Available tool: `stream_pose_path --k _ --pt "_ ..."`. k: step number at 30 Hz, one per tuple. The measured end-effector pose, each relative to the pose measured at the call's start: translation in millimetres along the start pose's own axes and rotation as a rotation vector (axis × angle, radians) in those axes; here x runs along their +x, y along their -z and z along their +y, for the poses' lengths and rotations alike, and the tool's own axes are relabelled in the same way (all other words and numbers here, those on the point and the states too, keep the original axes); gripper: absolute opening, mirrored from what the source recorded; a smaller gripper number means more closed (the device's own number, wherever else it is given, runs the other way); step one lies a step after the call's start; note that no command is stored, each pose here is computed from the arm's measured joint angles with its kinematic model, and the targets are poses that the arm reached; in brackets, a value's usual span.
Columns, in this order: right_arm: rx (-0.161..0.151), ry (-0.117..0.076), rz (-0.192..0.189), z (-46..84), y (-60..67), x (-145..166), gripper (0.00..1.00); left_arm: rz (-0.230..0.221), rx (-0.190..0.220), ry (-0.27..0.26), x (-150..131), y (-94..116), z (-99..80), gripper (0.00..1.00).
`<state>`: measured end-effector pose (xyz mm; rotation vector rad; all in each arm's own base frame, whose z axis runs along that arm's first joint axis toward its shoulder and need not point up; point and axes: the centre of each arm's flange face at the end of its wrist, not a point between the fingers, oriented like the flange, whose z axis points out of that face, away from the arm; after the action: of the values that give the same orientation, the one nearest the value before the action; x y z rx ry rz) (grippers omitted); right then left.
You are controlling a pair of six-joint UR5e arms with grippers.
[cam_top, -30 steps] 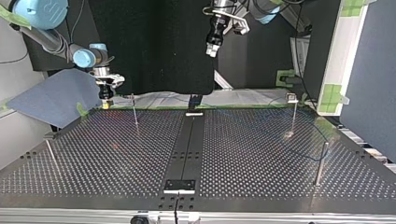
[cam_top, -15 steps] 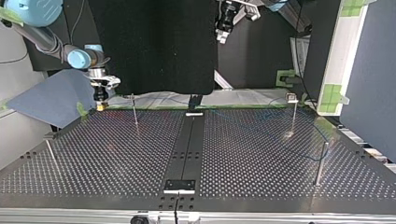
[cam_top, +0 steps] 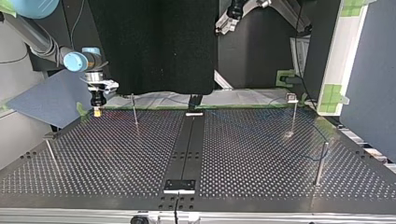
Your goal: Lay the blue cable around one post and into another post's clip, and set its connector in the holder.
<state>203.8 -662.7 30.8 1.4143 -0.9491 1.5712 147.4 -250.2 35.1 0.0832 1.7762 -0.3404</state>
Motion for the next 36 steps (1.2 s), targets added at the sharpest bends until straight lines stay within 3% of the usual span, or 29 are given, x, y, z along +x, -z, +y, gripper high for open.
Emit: stream_pose_path --k 7,18,23,36 --pt "0.012 0.003 0.021 -12.7 -6.6 23.7 0.10 -0.011 0.018 -0.003 -0.9 -1.3 -2.7 0.99" --pt "0.021 0.001 0.027 -29.4 -10.2 37.9 0.10 -0.072 0.131 0.046 -11.0 -31.3 -31.1 0.99" --pt "0.018 0.002 0.035 -33.2 -12.6 51.5 0.10 -0.073 0.173 0.071 -13.7 -41.0 -41.0 0.99" --pt "0.036 0.005 0.090 -45.2 -20.3 109.6 0.10 -0.061 0.167 0.072 -12.9 -41.4 -41.3 0.99"
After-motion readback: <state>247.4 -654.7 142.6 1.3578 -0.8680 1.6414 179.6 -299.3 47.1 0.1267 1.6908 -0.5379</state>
